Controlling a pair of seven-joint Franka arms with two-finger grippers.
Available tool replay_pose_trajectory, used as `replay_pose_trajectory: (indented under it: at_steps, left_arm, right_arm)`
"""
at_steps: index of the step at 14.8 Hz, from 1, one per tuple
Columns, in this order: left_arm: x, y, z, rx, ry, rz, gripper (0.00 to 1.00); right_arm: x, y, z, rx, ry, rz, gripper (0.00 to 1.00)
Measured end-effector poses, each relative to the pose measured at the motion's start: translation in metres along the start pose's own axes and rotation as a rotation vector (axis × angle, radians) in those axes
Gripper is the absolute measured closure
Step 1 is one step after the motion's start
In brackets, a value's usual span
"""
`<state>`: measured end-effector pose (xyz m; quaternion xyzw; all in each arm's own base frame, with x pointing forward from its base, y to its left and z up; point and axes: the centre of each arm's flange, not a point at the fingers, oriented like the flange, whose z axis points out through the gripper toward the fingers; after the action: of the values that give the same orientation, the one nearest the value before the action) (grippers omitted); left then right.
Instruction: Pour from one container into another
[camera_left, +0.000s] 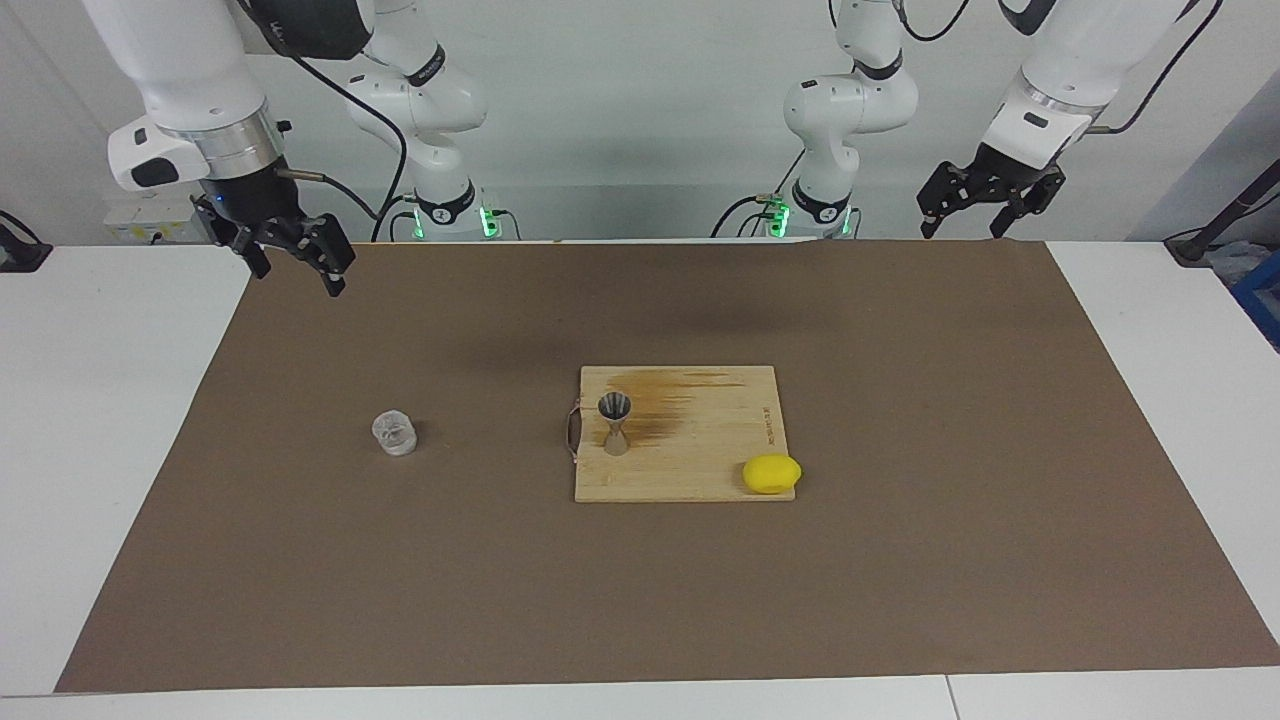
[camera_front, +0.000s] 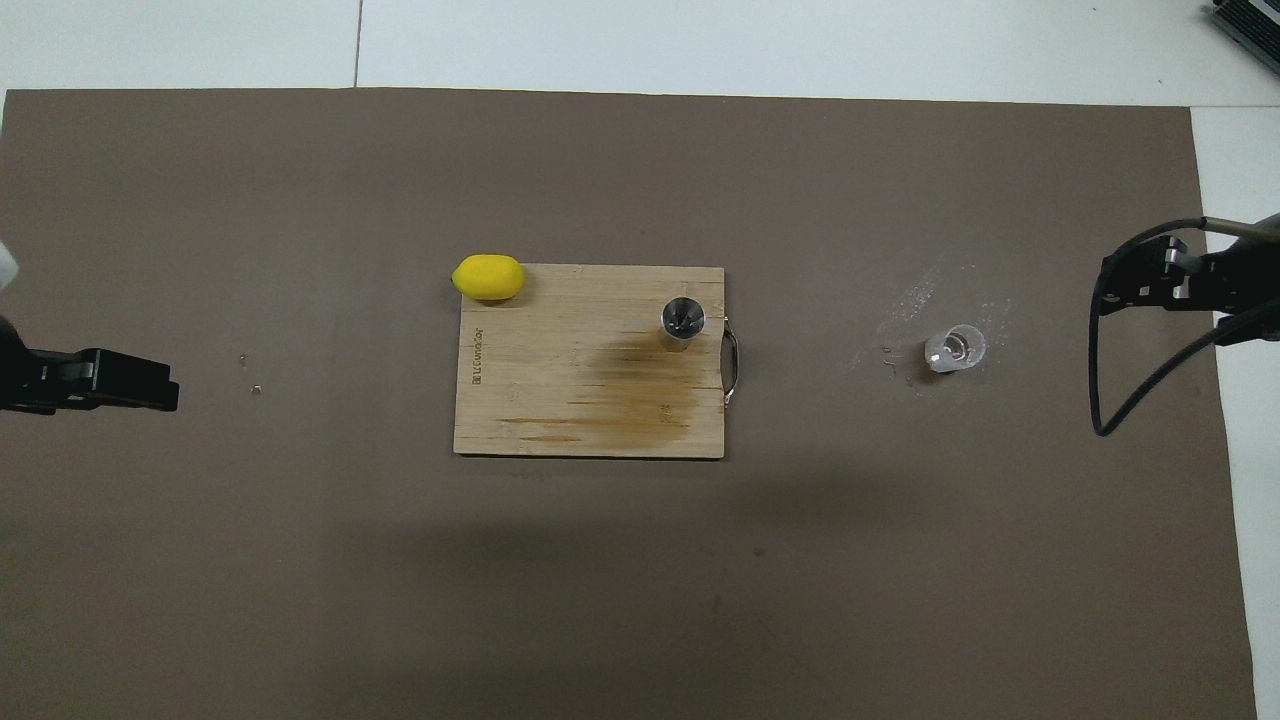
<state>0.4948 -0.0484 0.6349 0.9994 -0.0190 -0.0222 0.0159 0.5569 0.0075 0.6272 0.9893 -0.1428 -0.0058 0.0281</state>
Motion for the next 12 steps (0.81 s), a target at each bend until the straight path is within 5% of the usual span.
replay_pose_trajectory:
  at_steps: [12]
  left_arm:
    - [0.0000, 0.0000, 0.0000, 0.000, 0.000, 0.000, 0.00]
  right_arm:
    - [-0.0060, -0.0051, 0.0037, 0.050, -0.023, -0.058, 0.00]
